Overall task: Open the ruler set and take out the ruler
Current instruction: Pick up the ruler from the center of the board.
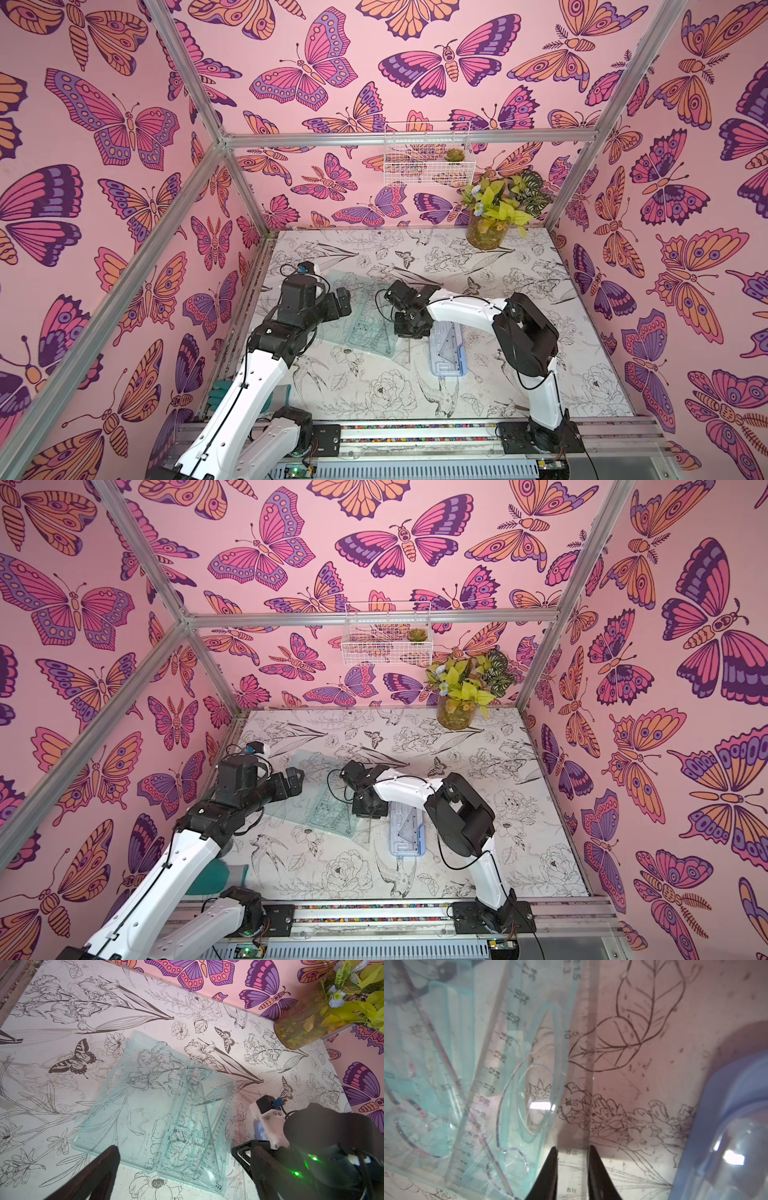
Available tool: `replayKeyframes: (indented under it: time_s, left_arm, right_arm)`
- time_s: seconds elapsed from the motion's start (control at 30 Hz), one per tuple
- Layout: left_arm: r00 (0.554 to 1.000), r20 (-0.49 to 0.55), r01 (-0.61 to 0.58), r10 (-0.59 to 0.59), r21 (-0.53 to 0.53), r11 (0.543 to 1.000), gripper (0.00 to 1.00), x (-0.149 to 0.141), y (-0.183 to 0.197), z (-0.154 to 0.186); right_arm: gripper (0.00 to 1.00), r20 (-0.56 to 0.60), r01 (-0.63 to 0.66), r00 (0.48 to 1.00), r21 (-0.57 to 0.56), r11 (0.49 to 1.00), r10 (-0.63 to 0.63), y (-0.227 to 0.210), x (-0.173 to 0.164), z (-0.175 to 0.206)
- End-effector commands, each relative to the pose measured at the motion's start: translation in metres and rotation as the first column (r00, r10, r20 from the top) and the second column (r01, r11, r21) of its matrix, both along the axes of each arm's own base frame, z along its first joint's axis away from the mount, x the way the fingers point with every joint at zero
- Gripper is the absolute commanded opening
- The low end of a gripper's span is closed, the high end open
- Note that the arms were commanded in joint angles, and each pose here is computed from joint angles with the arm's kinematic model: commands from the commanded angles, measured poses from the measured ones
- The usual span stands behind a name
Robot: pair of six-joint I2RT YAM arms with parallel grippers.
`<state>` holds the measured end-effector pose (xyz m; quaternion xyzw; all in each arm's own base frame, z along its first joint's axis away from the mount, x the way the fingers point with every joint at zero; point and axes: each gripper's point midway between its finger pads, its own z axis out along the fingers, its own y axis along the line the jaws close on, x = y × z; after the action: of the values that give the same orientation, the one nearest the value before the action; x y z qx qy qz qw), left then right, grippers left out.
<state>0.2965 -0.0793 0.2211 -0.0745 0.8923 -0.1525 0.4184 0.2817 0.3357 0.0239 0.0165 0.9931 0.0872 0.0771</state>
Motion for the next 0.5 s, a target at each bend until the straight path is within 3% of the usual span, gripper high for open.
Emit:
replayKeyframes:
  time_s: [0.0,0.23,0.47]
  left_arm:
    - [1.0,-0.018,-0.004,0.004,0.013,1.0,1.0,-0.004,0.003,-0.006]
    - [0.999,-0.009,0.034,-0.034,0.025,0.999,1.0,-0.005,-0.002,-0.003]
    - [0.995,-0.004,0.104,-0.104,0.064,0.993,1.0,-0.005,-0.018,0.0]
  right_arm:
    - [0.24,0.079,-0.01,0.997,0.041,0.999,0.007,-0.003,0.014,0.042]
    - [0.25,0.103,0.047,0.993,0.1,0.994,-0.058,-0.04,0.039,0.081]
    - [0.25,0.054,0.24,0.968,0.102,0.965,-0.247,-0.141,0.069,0.082]
